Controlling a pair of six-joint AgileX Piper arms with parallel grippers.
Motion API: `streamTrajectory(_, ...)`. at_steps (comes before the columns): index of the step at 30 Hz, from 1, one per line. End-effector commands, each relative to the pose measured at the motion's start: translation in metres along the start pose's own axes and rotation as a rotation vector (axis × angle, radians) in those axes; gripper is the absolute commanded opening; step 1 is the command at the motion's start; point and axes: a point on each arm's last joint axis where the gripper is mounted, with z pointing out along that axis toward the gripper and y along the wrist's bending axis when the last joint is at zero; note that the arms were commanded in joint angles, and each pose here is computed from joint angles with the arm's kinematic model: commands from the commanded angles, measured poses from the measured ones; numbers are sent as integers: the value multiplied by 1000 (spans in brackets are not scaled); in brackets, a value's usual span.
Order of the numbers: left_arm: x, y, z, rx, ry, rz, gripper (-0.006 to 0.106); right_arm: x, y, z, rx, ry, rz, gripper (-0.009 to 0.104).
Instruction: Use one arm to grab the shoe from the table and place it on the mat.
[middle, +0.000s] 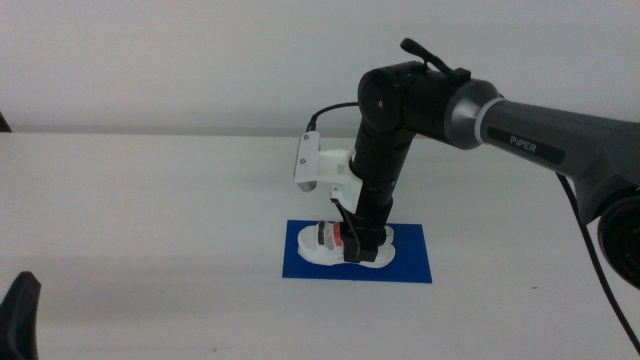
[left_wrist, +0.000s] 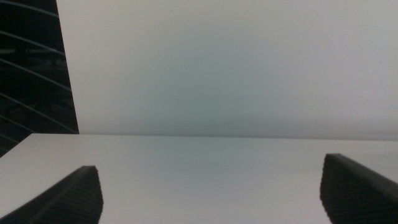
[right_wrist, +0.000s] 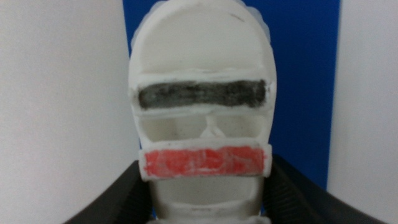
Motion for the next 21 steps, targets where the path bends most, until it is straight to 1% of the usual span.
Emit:
streamTrajectory(1,11,1,-1,-1,-16,-8,94,0,-2,2,1,4,-2,-2)
streamTrajectory(10,11,1,-1,-1,-16,-8,94,2,-3,17,-26,24,15,-2)
streamTrajectory(18,11,1,-1,-1,-16,-8,94,2,-4,20,-26,25,49,-2)
streamTrajectory(21,11,1,-1,-1,-16,-8,94,0,-6,21,-9,13,73,2)
